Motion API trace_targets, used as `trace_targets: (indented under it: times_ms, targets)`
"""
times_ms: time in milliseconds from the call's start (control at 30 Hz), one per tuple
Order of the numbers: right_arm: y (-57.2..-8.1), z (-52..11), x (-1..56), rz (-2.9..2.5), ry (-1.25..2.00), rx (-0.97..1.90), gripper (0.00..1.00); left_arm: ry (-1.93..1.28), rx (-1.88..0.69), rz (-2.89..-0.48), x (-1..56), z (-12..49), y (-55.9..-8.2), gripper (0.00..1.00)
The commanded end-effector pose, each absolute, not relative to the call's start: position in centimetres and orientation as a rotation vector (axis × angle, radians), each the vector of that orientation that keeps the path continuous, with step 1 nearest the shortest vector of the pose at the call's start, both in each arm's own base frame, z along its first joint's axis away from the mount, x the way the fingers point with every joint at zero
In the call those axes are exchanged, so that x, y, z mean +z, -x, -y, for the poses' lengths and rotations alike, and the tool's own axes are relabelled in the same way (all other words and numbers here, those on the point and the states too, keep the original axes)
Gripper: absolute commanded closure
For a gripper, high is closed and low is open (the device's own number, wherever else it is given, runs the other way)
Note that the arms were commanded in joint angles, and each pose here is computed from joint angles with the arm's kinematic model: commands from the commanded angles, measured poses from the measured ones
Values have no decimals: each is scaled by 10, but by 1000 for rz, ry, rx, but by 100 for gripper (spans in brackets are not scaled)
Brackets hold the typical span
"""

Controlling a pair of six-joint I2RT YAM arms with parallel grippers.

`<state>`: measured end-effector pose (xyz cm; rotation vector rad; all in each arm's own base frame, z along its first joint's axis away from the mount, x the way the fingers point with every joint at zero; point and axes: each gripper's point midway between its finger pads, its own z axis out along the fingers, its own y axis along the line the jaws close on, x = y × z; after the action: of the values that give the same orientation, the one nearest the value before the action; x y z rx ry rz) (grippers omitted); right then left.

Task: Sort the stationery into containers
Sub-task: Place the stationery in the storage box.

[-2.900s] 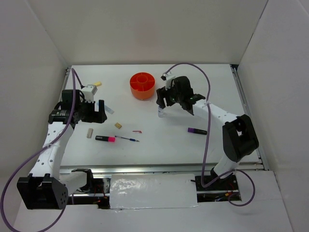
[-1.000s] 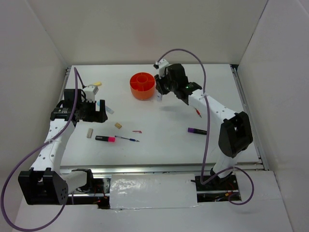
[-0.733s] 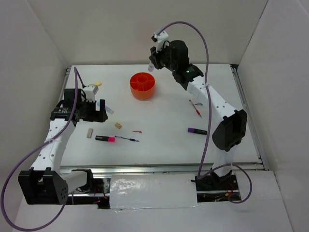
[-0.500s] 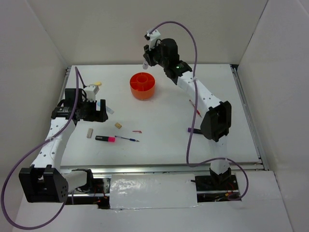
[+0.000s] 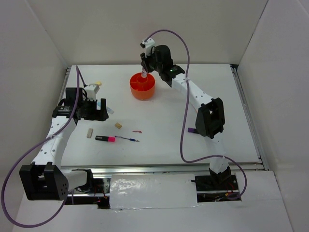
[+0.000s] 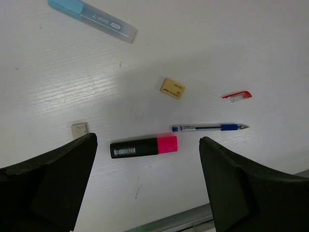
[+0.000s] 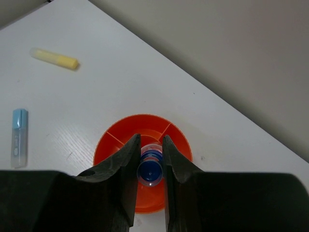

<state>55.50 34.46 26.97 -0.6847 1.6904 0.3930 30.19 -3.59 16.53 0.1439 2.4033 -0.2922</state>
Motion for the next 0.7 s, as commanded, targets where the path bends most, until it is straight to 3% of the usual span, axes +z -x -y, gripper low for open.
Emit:
trace_targets:
  times_ms: [0,400,467,500,600,667]
  targets:
    - [-547,-357,303,-1599,672,434,100,-164,-295,-2375,166,36,-308,1]
    - [-540,-369,270,-1655,719,431,99,-233,-257,-2388,166,32,-307,1]
    - [-541,-369,266,-1665,720,425,77,-284,-249,-2389,166,31,-304,1]
    - [-542,-367,265,-1670,717,419,54,-308,-257,-2389,167,32,-302,1]
    - [-541,-367,262,-1675,720,415,32,-403,-239,-2370,171,31,-295,1]
    - [-541,-367,265,-1675,713,421,26,-500,-223,-2357,171,31,-292,1]
